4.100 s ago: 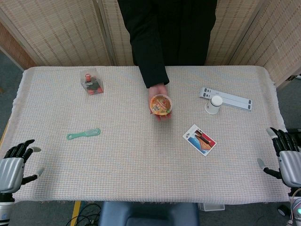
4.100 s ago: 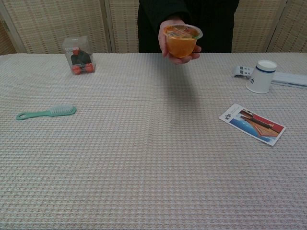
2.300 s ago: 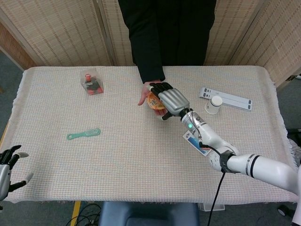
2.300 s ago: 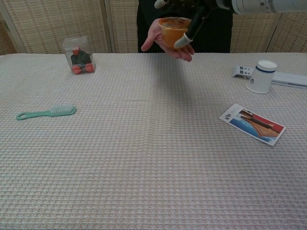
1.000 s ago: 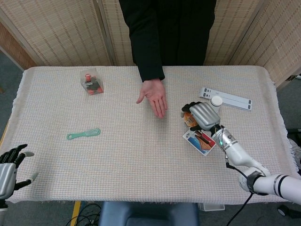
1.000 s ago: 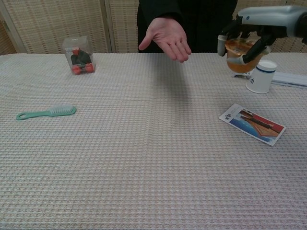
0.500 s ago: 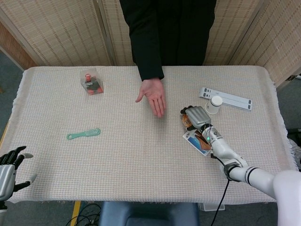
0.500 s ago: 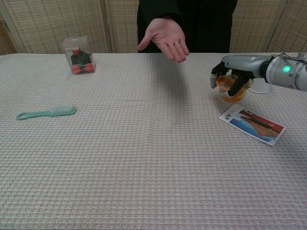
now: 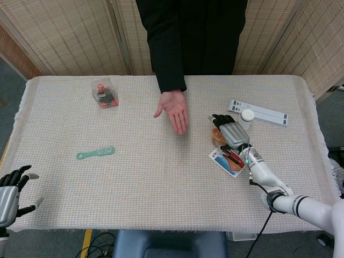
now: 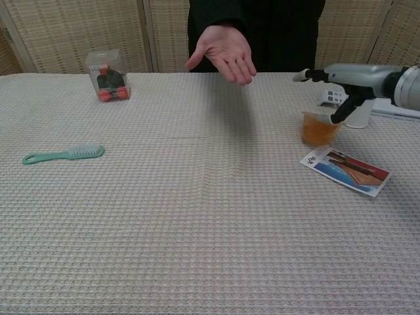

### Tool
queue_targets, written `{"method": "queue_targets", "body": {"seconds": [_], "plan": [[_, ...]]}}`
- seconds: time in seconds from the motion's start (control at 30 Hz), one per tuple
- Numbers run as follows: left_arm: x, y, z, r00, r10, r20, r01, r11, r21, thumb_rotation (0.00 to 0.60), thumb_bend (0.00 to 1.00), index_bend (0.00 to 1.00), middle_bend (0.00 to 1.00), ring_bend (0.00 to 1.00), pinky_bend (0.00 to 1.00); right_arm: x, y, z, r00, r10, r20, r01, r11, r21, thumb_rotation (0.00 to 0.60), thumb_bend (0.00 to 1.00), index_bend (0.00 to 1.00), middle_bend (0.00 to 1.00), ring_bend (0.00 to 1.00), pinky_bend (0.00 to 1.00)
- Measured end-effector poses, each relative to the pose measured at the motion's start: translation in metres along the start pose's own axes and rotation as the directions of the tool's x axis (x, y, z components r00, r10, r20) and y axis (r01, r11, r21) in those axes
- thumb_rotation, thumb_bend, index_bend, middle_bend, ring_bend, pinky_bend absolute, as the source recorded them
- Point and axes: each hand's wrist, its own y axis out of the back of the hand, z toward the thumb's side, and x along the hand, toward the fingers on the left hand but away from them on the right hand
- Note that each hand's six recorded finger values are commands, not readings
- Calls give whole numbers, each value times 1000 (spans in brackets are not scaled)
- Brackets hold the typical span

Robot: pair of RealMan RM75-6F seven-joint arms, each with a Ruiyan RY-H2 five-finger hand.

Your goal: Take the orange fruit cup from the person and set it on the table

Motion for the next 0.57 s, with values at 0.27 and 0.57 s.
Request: {"method": "queue_targets", "body": {"seconds": [0.27, 0.57], "plan": [[7, -4, 6, 1000, -6, 12, 6, 1000, -2, 600, 220, 365, 195, 201, 239, 88, 36, -42, 985, -151, 88, 151, 988, 7, 600, 234, 0, 34, 0, 0], [18, -6, 18, 999, -6, 45, 6, 1000, -1, 600, 220, 365, 195, 201, 239, 197, 40, -90, 923, -289, 256, 286, 957, 48, 600, 207, 0, 48, 0, 0]]}}
